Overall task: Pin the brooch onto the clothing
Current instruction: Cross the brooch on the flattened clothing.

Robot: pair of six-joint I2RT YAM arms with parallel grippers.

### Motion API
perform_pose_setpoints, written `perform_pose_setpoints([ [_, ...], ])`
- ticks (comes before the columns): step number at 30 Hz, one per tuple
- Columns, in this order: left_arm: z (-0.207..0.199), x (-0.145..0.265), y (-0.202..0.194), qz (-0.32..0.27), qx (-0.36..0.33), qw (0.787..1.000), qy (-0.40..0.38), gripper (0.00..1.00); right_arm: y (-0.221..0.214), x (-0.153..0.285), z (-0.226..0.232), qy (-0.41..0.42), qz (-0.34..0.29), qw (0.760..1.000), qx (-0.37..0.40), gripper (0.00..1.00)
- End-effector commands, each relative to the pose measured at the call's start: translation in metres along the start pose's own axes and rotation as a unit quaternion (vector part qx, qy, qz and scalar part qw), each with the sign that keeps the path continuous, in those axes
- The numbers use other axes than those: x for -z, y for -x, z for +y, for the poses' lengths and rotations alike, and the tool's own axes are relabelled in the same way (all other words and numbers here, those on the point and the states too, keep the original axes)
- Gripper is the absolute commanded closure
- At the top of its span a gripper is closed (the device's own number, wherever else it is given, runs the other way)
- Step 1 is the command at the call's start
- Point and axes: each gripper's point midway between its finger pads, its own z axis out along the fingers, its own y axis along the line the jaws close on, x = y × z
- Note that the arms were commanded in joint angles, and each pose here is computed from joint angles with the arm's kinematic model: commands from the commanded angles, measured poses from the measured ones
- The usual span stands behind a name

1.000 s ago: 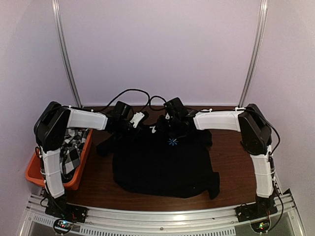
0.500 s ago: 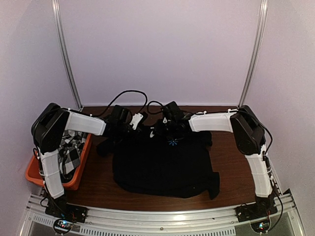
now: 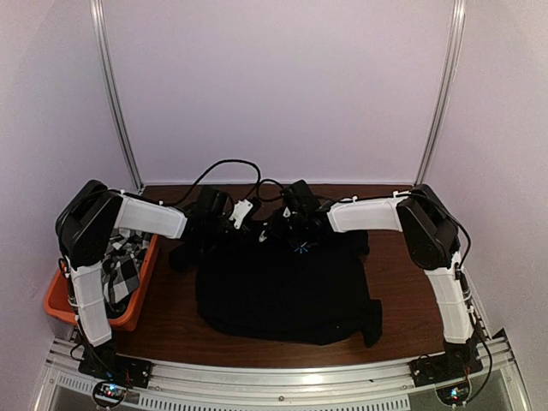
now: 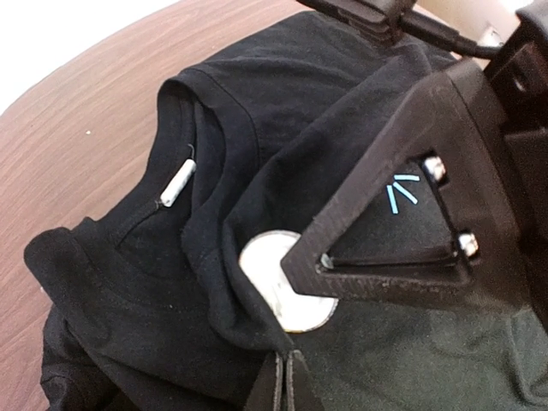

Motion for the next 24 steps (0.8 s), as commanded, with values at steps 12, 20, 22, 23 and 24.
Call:
perform_pose_setpoints([
  [12,-0.011,0.004,0.013,-0.021,-0.017,1.000,-0.001,1.00,-0.001,0.000,-0.006,-0.002,-0.001,1.000,-0.009,1.00],
  [20,-0.014,0.002,0.013,-0.021,-0.020,1.000,-0.007,1.00,-0.002,-0.003,-0.008,-0.008,0.001,1.000,-0.006,1.00],
  [22,-0.015,0.001,0.012,-0.020,-0.019,1.000,-0.008,1.00,0.001,-0.002,-0.007,-0.009,-0.003,1.000,-0.005,1.00],
  [23,-0.015,0.001,0.013,-0.021,-0.020,1.000,-0.009,1.00,0.000,-0.003,-0.006,-0.010,-0.002,1.000,-0.002,1.00],
  [24,-0.015,0.001,0.012,-0.021,-0.019,1.000,-0.010,1.00,0.000,-0.003,-0.006,-0.011,0.000,1.000,0.001,1.00],
])
